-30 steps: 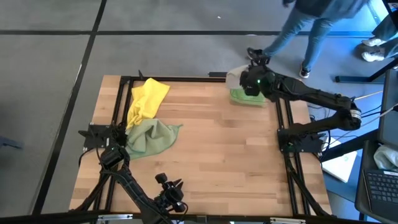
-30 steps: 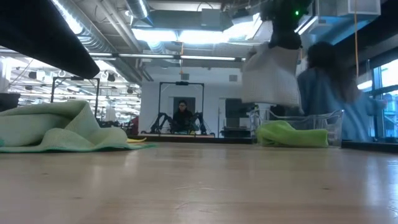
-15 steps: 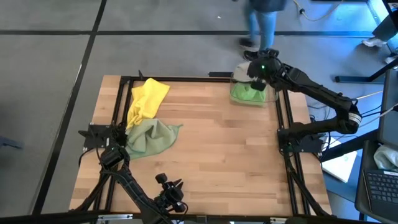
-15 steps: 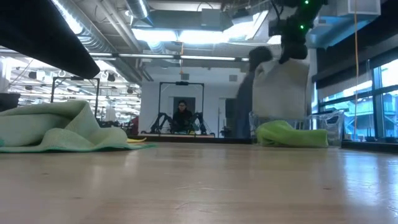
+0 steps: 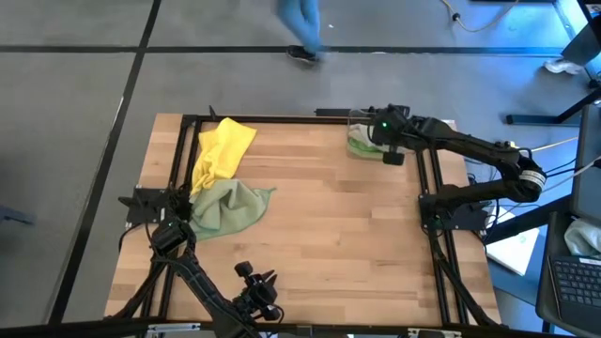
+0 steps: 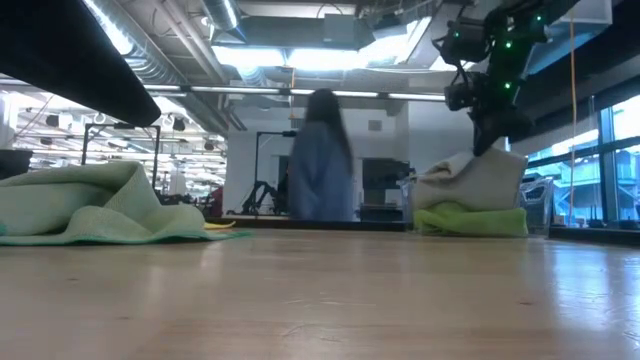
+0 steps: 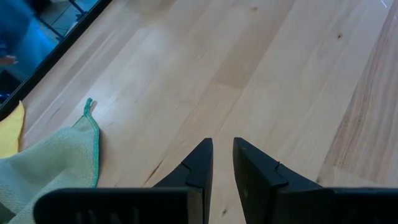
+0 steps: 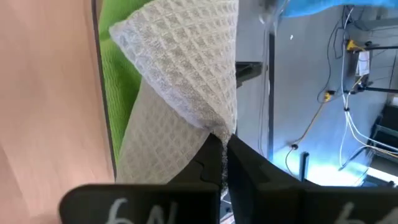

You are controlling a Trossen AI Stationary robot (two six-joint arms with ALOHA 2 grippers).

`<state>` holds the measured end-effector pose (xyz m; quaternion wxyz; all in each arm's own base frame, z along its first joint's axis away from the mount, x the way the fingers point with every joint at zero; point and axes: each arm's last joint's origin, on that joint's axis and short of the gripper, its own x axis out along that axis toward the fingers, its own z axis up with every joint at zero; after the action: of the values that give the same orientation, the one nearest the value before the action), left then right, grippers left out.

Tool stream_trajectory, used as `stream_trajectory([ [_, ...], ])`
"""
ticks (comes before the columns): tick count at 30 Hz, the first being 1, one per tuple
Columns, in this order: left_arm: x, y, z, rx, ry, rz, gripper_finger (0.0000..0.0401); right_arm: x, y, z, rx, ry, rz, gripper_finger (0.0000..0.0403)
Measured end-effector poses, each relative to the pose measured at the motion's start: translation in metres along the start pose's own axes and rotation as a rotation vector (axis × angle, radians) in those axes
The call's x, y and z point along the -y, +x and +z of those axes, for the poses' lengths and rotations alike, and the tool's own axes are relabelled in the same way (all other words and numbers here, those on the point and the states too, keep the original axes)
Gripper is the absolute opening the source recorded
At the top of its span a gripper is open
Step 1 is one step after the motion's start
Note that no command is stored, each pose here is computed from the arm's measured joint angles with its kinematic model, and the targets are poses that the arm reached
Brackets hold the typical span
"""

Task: Fold microfiber towels
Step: Put the gray cloth into the transparent bin

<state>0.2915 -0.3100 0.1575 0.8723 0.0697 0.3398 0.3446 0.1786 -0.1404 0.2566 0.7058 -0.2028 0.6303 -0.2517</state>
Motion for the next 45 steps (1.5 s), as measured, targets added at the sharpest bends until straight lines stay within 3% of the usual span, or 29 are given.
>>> stream_trajectory([
  [5,0.0,0.002,0.002,0.014,0.004,0.006,0.0055,0.008,-0.008,0.005,0.051,0.038,0.004,0.0012],
  [11,-0.001,0.002,0.002,0.014,0.009,0.01,0.0055,0.034,-0.024,0.017,0.063,0.044,-0.251,0.0011],
  [14,-0.001,0.002,0.002,0.014,0.008,0.01,0.0055,0.046,-0.032,0.023,0.111,0.015,-0.313,0.0011],
  [18,-0.001,0.002,0.002,0.023,0.009,0.012,0.0055,0.055,-0.037,0.024,0.137,0.001,-0.327,0.0011],
  [22,-0.003,0.009,0.012,0.189,0.012,0.049,0.0055,0.056,-0.038,0.022,0.121,-0.001,-0.311,0.0011],
  [25,-0.005,0.027,0.028,0.301,0.057,0.109,0.0057,0.054,-0.037,0.02,0.119,0.007,-0.28,0.0011],
  [30,-0.016,0.075,0.074,0.26,0.188,0.242,0.0081,0.05,-0.035,0.016,0.086,0.023,-0.238,0.0011],
  [37,-0.067,0.128,0.16,0.276,0.415,0.567,0.0138,0.046,-0.034,0.015,0.097,0.08,-0.183,0.0011],
  [40,-0.103,0.146,0.189,0.212,0.417,0.644,0.0156,0.044,-0.034,0.016,0.143,0.121,-0.126,0.0011],
  [42,-0.12,0.16,0.2,0.181,0.358,0.668,0.0161,0.044,-0.034,0.016,0.168,0.148,-0.095,0.0011],
  [45,-0.127,0.178,0.206,0.041,0.257,0.559,0.0162,0.043,-0.034,0.017,0.191,0.166,-0.068,0.0011],
])
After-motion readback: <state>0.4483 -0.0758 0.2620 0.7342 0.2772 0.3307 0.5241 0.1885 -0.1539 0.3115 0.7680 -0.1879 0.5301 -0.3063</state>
